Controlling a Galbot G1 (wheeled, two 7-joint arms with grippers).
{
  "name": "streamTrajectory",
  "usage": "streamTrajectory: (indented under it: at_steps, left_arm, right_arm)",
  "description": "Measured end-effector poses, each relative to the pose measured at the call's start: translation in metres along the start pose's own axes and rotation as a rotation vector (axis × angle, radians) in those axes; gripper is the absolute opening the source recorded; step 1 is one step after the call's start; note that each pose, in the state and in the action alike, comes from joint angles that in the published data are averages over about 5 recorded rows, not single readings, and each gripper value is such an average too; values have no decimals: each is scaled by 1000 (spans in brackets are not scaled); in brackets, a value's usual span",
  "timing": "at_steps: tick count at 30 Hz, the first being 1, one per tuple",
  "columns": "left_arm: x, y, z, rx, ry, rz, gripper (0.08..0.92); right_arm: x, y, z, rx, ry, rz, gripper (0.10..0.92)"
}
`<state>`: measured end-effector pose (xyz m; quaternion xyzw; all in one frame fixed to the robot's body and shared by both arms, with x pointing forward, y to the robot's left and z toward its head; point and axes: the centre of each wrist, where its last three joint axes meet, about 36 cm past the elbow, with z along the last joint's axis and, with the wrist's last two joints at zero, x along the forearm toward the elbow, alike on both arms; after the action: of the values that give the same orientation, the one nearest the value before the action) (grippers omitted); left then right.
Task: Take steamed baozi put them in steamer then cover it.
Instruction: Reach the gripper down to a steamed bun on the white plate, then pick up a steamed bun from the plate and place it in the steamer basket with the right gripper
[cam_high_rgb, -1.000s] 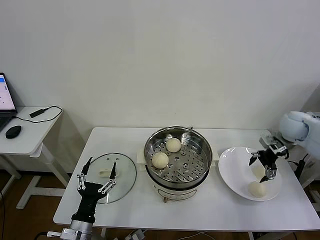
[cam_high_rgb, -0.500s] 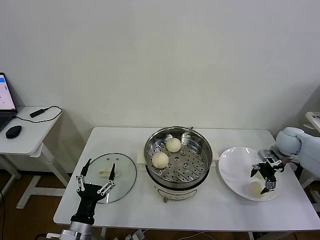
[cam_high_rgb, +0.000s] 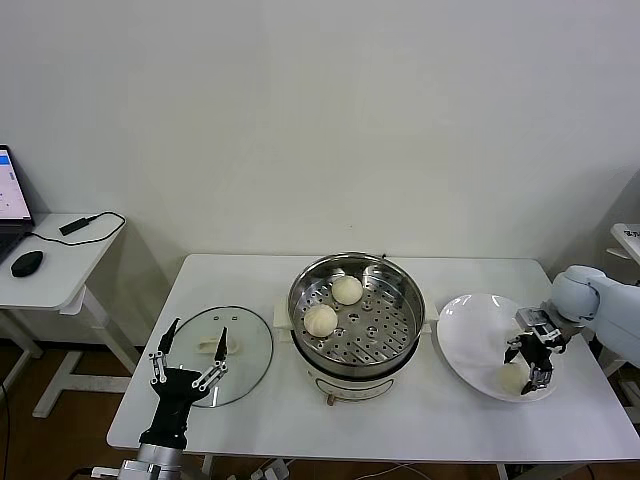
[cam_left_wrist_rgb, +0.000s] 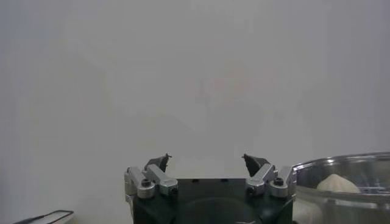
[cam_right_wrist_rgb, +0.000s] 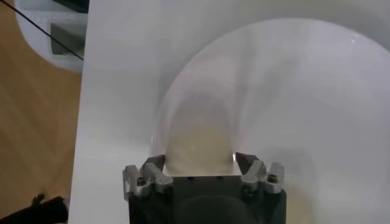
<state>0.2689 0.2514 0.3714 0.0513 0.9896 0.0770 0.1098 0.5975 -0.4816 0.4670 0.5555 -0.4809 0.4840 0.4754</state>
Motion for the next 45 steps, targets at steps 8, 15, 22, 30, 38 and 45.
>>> streamTrajectory:
  at_steps: [8,15,22,30,38,45]
  left_arm:
    - [-1,1,0,-4,-4,-1,823]
    - [-3,-1,-2,1,-13,6,823]
    - [-4,-4,-4,7,-22,17,823]
    - [-5,-7,-6,14,-27,24,823]
    - [-5,-6,-8,14,-29,19,823]
    - [-5,-4,-6,11,-28,12,823]
  right_arm:
    - [13,-1,-1,9,-10,10,607]
    - [65,-19,-30,103,-31,64,630]
    - [150,-41,-103,345,-43,154,636]
    - [212,-39,-214,735,-30,222,636]
    - [213,-22,-301,1090,17,217,636]
    - [195,-11,-349,1344,74,185,646]
